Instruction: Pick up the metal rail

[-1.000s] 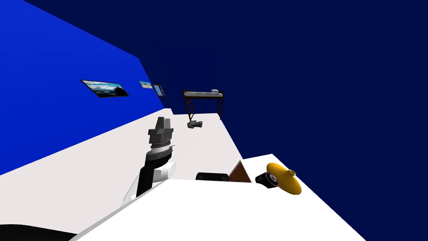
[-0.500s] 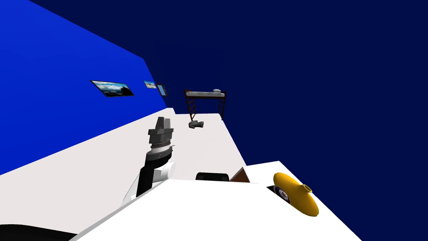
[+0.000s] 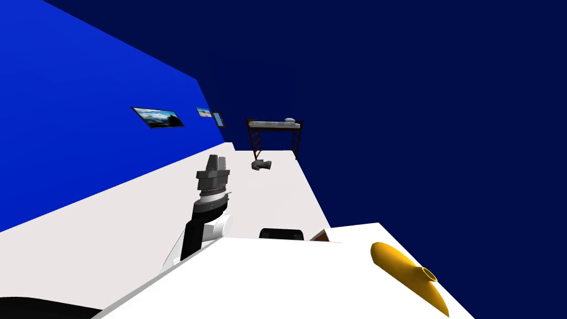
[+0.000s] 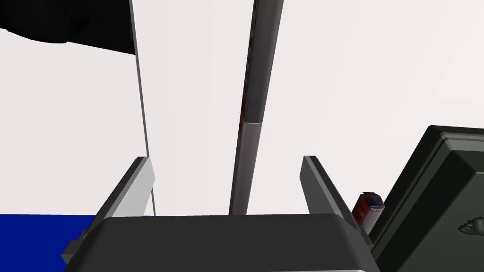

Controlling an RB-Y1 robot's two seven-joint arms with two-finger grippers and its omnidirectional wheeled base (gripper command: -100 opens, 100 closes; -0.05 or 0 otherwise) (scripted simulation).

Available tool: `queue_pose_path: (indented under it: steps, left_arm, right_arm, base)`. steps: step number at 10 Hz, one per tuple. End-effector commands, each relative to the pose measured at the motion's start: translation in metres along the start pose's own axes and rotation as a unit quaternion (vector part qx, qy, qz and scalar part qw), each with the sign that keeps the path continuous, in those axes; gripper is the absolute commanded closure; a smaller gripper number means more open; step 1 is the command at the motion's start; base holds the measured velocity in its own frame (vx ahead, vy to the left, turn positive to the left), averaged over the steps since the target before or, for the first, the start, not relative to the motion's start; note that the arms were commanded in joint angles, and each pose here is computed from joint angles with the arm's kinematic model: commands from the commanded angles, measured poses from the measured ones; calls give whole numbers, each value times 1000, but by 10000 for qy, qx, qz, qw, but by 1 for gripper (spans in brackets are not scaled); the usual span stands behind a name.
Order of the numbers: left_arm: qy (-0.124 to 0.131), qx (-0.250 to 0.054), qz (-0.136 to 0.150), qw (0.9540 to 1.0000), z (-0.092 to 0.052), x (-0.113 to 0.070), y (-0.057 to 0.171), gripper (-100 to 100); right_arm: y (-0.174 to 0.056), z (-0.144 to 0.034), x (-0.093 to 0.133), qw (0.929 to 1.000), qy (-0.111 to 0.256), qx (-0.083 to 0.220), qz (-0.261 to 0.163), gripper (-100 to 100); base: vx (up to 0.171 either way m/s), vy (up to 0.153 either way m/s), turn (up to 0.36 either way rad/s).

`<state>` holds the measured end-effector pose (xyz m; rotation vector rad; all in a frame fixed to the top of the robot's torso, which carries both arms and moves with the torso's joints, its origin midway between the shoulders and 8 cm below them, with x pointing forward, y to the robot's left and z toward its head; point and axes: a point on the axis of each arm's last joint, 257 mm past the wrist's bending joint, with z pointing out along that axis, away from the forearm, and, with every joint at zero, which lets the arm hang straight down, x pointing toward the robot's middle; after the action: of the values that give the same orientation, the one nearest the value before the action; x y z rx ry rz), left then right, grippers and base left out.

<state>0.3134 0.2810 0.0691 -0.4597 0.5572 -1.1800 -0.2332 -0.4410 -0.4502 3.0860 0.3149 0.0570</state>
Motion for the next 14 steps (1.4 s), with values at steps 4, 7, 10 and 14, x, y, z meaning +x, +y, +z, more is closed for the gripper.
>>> queue_pose_path:
  steps: [4,7,10,14]
  left_arm:
    - [0,0,0,10000,0,0,0,0]
    - [0,0,0,10000,0,0,0,0]
    - [0,0,0,10000,0,0,0,0]
    - [0,0,-1,10000,0,0,0,0]
  right_arm:
    - [-19,-7,-39,9968,-263,347,668,-100]
    - [-19,5,-34,9974,-236,316,599,-100]
    - [-23,14,-33,9974,-232,321,594,-100]
    - [-24,14,-33,9974,-235,336,598,100]
  base:
    - [82,-35,87]
    - [8,-10,-3]
    - [-8,-24,-15]
    - [0,0,0]
